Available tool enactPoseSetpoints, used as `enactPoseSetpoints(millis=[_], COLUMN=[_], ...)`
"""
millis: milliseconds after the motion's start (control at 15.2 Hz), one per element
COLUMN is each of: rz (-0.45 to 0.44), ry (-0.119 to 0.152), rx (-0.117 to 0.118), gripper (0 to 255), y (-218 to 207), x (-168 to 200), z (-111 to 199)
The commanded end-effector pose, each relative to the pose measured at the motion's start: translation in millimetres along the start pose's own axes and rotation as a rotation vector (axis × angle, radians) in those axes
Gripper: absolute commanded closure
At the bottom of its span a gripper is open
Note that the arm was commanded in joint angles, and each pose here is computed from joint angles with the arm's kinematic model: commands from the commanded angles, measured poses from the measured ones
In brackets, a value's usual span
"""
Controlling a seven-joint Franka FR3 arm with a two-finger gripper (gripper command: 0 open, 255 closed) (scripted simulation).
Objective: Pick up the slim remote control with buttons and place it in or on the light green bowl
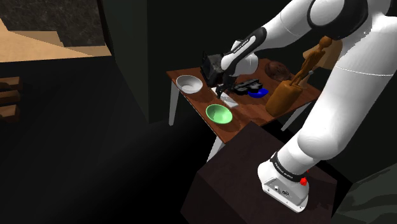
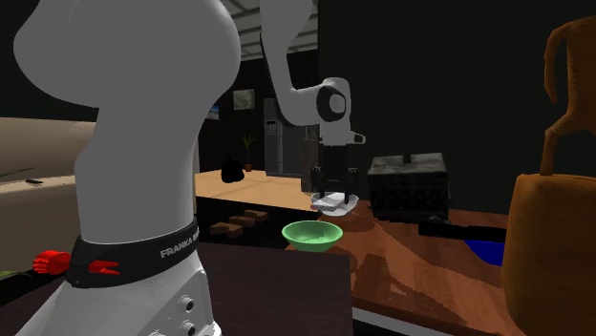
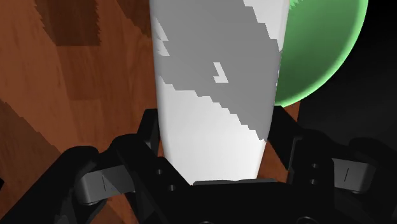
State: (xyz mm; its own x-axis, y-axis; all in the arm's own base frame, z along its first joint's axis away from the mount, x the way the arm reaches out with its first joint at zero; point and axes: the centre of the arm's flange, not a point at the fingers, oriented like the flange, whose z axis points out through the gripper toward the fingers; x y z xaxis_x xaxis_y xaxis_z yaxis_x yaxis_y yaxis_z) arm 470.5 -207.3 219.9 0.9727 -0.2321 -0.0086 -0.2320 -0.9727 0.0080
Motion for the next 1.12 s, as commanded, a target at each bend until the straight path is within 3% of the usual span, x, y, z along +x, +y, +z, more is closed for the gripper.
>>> enactPoseSetpoints(millis=[0,264,1056], rz=[0.0,0.0,0.0], ry=[0.001,0.001,0.001], rx=[0.0,0.0,0.0], gripper=[255,255,255], y=[-18.4,-46.9,-47.4], x=[-21.6,-56.2,-55.7], z=[0.1,-0.5,62.9])
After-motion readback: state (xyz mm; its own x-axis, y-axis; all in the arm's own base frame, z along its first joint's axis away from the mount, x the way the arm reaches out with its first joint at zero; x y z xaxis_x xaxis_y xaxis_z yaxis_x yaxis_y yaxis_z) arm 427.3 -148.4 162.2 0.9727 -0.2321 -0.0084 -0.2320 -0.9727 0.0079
